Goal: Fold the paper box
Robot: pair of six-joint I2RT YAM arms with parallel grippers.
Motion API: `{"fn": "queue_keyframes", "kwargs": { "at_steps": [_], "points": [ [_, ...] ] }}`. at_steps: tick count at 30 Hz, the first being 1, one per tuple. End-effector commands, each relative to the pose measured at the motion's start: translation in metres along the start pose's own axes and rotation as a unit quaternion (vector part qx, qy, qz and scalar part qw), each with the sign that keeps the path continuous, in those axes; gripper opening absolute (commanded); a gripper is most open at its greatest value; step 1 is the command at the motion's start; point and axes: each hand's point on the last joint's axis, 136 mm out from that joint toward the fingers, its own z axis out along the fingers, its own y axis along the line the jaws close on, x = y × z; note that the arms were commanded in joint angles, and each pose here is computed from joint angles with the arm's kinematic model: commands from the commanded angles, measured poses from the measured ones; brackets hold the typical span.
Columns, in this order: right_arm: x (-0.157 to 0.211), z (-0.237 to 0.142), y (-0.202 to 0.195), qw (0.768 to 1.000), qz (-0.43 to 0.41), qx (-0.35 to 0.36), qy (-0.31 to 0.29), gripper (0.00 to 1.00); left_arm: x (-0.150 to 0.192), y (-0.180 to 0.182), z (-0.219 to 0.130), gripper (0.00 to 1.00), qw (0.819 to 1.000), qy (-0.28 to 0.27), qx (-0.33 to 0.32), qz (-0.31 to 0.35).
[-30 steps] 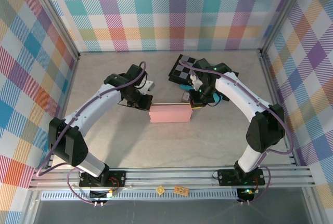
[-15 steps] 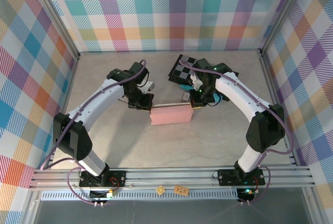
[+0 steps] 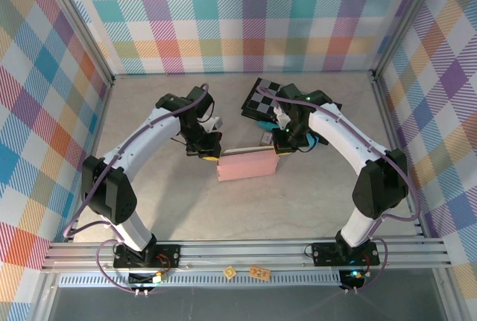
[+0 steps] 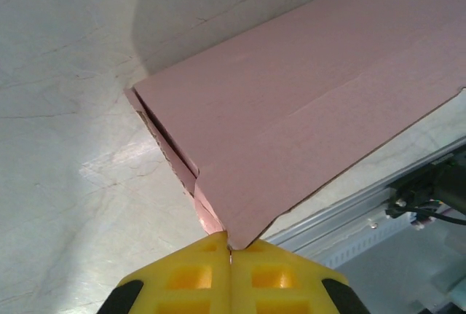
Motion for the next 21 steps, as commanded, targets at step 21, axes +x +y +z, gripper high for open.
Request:
{"fn": "queue_keyframes", "kwargs": {
  "at_steps": [21],
  "points": [
    [0.003,0.001,0.008,1.0,-0.001,-0.013,0.007,0.0,0.009,-0.009,0.006,0.0,0.997,0.034,0.067,-0.018]
  ]
}}
